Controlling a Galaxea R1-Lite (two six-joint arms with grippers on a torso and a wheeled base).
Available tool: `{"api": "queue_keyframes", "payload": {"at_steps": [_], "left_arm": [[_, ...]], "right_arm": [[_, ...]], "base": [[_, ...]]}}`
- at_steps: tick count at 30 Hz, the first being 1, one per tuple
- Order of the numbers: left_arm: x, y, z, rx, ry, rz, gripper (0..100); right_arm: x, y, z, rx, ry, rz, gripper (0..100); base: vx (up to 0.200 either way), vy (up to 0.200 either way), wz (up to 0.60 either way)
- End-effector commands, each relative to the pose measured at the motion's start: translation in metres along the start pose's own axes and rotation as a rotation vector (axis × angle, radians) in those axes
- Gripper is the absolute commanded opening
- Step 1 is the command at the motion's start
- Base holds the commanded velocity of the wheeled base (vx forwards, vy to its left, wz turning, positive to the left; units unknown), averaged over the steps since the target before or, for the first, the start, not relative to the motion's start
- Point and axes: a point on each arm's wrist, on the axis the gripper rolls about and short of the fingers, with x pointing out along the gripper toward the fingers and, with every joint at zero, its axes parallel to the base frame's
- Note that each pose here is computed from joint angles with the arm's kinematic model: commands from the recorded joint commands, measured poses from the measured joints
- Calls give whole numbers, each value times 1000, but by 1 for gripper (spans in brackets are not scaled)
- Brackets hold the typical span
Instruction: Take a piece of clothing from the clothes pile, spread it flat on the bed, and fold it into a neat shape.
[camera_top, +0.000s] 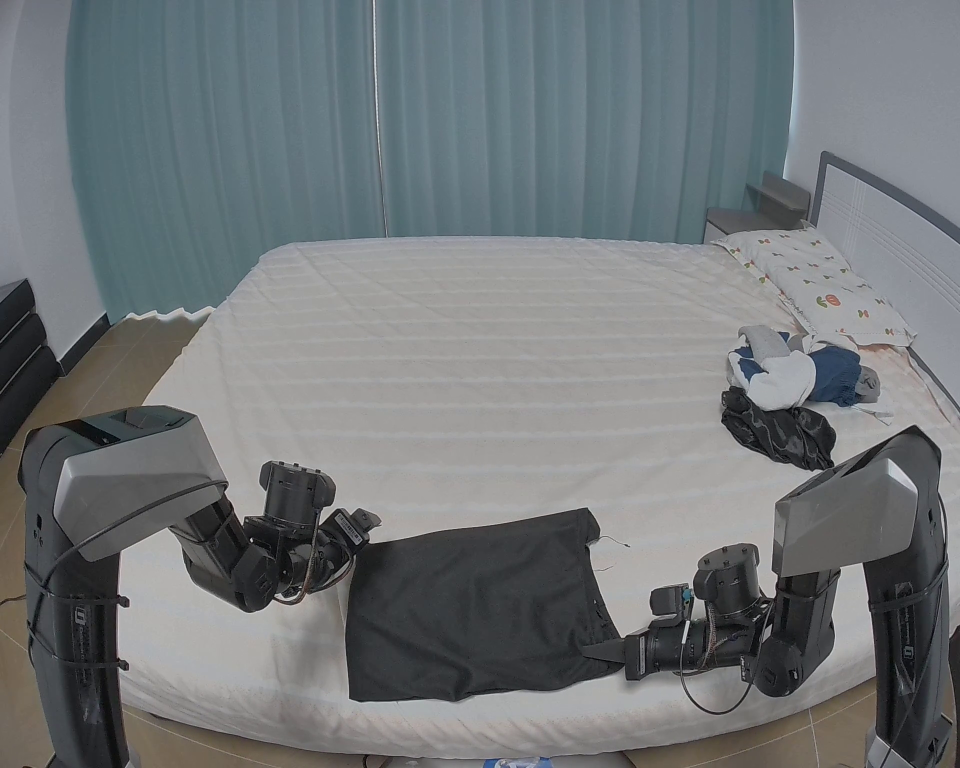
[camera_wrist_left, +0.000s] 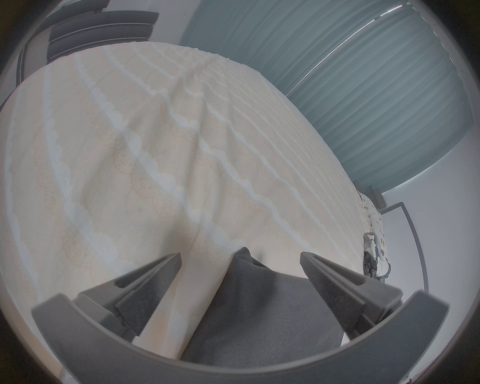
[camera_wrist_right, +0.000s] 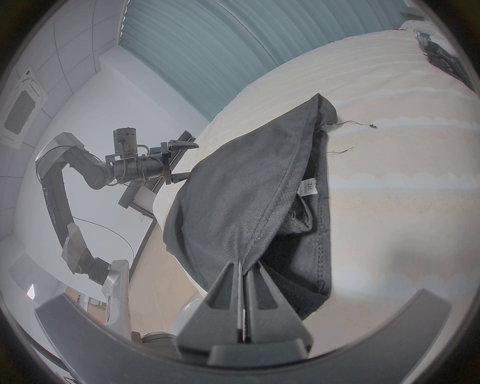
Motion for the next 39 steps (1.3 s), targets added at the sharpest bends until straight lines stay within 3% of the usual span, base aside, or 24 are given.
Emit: {"api": "queue_keyframes", "payload": {"at_steps": [1,24,25,33,39], "left_arm": [[0,0,0,0,1,1,100],[0,-1,0,4,-2,-2,100],[0,-2,1,8,-3,-6,100],[-3,-14,-9,44,14,-40,100],[-8,-21,-9,54,1,-58,100]], "right_arm": [[-7,0,0,8,-5,-9,0],[-23,-11,-7,26,-17,-48,0],[-22,-11,-6,24,-19,-47,100],[-18,-13,2,5,-83,-33,100],[-16,-19,9,56,-127,-32,100]], "base": [[0,0,0],[0,0,0],[0,0,0],[0,0,0],[0,0,0]]}}
